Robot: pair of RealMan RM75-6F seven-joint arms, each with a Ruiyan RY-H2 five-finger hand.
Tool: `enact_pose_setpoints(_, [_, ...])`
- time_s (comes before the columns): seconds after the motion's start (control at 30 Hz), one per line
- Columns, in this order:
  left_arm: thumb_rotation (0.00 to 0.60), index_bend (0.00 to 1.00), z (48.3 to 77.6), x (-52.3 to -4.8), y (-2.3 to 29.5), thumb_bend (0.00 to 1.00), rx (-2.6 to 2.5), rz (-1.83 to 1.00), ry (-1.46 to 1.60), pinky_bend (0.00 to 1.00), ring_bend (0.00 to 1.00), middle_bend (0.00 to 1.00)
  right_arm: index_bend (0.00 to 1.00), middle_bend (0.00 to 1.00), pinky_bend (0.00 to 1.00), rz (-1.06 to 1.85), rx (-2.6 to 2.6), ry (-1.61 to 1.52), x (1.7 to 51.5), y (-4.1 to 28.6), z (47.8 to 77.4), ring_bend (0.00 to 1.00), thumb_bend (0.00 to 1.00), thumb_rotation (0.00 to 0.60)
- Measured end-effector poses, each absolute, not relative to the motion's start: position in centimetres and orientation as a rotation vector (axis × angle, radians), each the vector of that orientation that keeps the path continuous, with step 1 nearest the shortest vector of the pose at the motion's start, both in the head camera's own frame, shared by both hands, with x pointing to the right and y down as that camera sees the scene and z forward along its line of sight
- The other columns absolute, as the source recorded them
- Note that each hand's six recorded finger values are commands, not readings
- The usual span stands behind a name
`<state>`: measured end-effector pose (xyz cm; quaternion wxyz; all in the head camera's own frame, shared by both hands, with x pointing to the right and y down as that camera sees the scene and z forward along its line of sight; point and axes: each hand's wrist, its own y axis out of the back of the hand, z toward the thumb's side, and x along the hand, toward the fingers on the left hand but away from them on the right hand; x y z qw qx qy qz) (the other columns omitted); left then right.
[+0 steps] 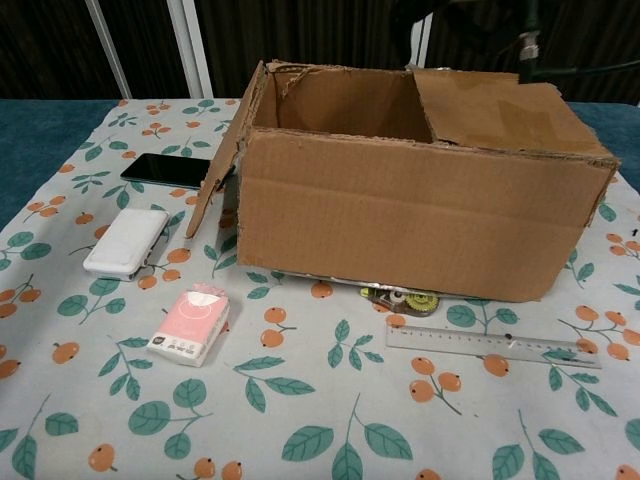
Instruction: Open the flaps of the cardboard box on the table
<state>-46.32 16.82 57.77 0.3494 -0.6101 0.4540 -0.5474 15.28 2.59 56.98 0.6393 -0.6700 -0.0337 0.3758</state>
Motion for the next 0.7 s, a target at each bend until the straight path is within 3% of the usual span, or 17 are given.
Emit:
enact_pose_setpoints(0.2, [0.6, 0.0, 57.9, -46.4, 16.8, 0.28, -1.599, -1.424, 1.188, 0.09, 0.0, 0.0, 0.34, 0.24, 0.27, 0.842, -1.53, -0.005, 13.0, 2.8, 59.4, 0.21, 1.0, 0.6])
enact_pose_setpoints(0.7, [0.6, 0.0, 58.0, -46.0, 16.7, 0.28, -1.637, -1.416, 1.201, 0.09, 0.0, 0.0, 0.34, 0.24, 0.27, 0.884, -1.386, 0.101, 15.6, 3.3, 61.6, 0.21, 1.0, 0.6])
